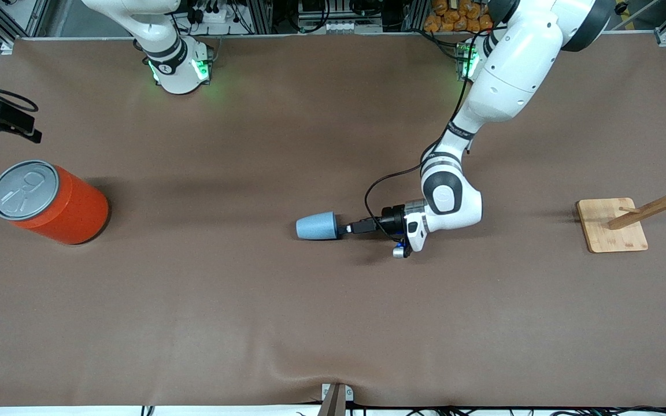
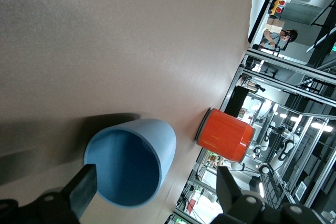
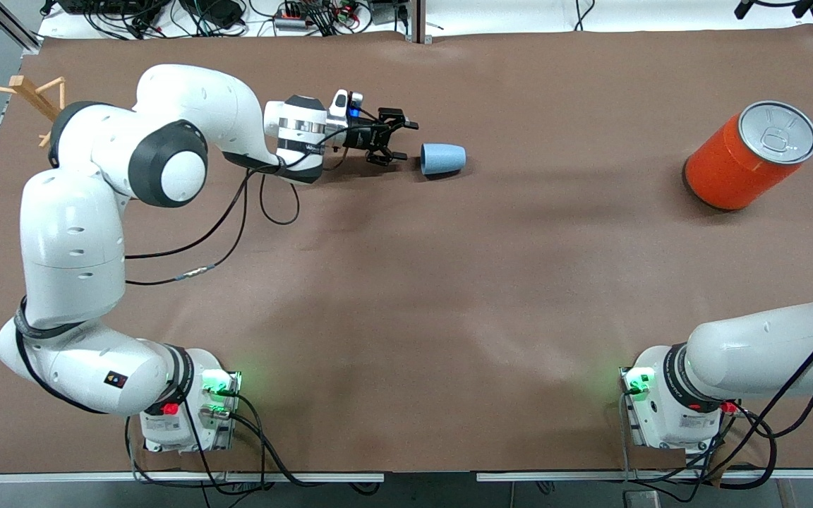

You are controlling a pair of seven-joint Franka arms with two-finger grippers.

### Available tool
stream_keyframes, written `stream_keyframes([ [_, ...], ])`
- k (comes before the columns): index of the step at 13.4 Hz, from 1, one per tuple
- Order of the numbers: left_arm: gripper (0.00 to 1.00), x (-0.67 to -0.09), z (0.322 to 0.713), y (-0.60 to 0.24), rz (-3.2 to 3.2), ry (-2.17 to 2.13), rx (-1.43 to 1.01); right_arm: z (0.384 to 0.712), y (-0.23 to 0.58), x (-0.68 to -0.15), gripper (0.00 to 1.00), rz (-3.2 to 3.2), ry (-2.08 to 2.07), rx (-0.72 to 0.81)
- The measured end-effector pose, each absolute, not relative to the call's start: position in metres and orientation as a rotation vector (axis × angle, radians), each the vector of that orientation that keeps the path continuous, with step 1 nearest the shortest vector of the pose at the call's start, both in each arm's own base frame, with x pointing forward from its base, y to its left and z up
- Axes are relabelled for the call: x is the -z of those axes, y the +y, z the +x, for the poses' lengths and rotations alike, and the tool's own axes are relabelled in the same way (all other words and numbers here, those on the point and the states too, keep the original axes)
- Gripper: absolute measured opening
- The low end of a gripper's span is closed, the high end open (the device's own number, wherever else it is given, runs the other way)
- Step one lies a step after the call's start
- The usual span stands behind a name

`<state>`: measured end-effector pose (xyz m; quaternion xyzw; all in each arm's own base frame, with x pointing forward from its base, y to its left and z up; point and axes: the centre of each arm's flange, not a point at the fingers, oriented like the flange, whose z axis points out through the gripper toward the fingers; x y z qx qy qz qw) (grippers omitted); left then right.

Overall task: Flip cup
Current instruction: 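Grasp the lying cup by its base with the left gripper, then drag the cup with the left gripper toward the wooden stand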

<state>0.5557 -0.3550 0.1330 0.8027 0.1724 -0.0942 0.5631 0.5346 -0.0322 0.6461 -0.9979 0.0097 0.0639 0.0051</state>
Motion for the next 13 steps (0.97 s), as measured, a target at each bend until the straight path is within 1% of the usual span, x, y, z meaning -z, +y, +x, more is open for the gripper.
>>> stream_keyframes([
  [5, 1.0, -0.123, 0.542, -0.373, 1.879, 0.416, 0.228, 0.534, -0.033, -0.648, 1.0, -3.124, 0.038, -0.199],
  [8, 1.0, -0.119, 0.536, -0.384, 1.88, 0.427, 0.227, 0.538, -0.032, -0.651, 1.0, -3.122, 0.041, -0.145],
  [13, 1.0, -0.115, 0.532, -0.401, 1.895, 0.421, 0.218, 0.54, -0.033, -0.653, 1.0, -3.121, 0.049, -0.11],
])
